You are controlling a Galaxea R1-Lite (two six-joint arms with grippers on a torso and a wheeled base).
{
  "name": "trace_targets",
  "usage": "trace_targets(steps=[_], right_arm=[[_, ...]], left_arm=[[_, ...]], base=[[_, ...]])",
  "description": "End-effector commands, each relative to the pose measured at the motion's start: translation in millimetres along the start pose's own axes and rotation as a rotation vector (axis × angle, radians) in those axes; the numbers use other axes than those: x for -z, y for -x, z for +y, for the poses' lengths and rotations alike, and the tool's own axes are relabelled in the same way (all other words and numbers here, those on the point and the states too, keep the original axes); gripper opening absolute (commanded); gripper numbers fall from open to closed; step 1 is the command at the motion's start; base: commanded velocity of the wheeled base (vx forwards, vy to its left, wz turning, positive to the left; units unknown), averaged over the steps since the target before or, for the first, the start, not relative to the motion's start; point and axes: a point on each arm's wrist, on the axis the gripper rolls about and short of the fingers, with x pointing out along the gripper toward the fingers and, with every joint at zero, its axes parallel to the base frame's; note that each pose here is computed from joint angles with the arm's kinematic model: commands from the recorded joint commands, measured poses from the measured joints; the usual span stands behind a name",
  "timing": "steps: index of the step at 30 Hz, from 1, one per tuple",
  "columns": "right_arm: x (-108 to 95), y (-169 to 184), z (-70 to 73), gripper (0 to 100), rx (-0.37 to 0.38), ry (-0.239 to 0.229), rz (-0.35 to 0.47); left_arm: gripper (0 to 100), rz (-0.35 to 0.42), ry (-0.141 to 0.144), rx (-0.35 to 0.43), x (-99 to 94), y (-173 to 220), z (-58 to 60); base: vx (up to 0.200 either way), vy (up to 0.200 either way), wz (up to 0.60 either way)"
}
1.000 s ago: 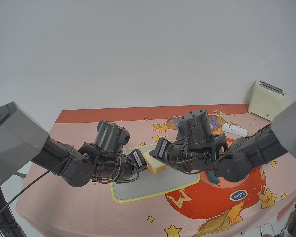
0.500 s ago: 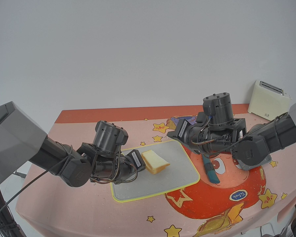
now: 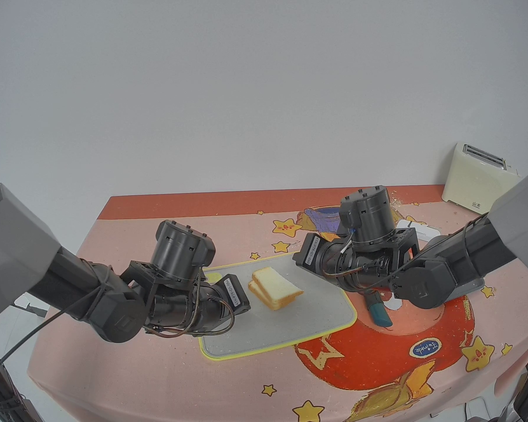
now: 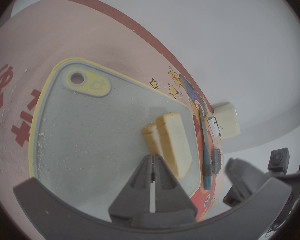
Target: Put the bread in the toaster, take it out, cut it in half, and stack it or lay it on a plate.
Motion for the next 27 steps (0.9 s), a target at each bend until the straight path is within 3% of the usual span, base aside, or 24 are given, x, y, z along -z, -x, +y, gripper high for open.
trace_targets(steps=[1, 5, 6, 8, 11, 15, 18, 22, 27], right_arm=[[9.6, -7.5, -2.9, 0, 0.021, 0.019, 0.02], [12.1, -6.0, 0.6, 0, 0.014, 0.024, 0.021], [11.9, -6.9, -0.1, 0, 0.016, 0.024, 0.021], [11.2, -8.3, -1.9, 0, 0.021, 0.021, 0.02], [10.3, -9.3, -1.8, 0, 0.02, 0.02, 0.016], [12.5, -9.2, -0.7, 0, 0.019, 0.025, 0.022], [12.5, -9.6, -0.7, 0, 0.019, 0.025, 0.022], [11.9, -17.0, -6.2, 0, 0.04, 0.022, 0.018], [16.2, -24.0, -10.6, 0, 0.057, 0.025, 0.031]], left_arm=[[0, -0.055, -0.001, 0.097, -3.8, 58.1, -0.4], [0, -0.073, -0.014, 0.172, -16.0, 96.3, 4.0], [100, -0.072, -0.009, 0.169, -18.4, 102.0, 7.2], [100, -0.063, -0.001, 0.162, -24.7, 111.8, 14.6], [100, -0.048, 0.039, 0.167, -37.2, 117.1, 30.4], [100, -0.03, 0.05, 0.183, -46.7, 120.2, 45.1], [100, -0.021, 0.054, 0.173, -47.7, 115.6, 48.0], [100, 0.049, 0.082, 0.131, -48.5, 91.1, 58.6], [100, 0.1, 0.075, 0.112, -45.2, 73.8, 58.3]], base=[[0.0, 0.0, 0.0], [0.0, 0.0, 0.0], [0.0, 0.0, 0.0], [0.0, 0.0, 0.0], [0.0, 0.0, 0.0], [0.0, 0.0, 0.0], [0.0, 0.0, 0.0], [0.0, 0.0, 0.0], [0.0, 0.0, 0.0]])
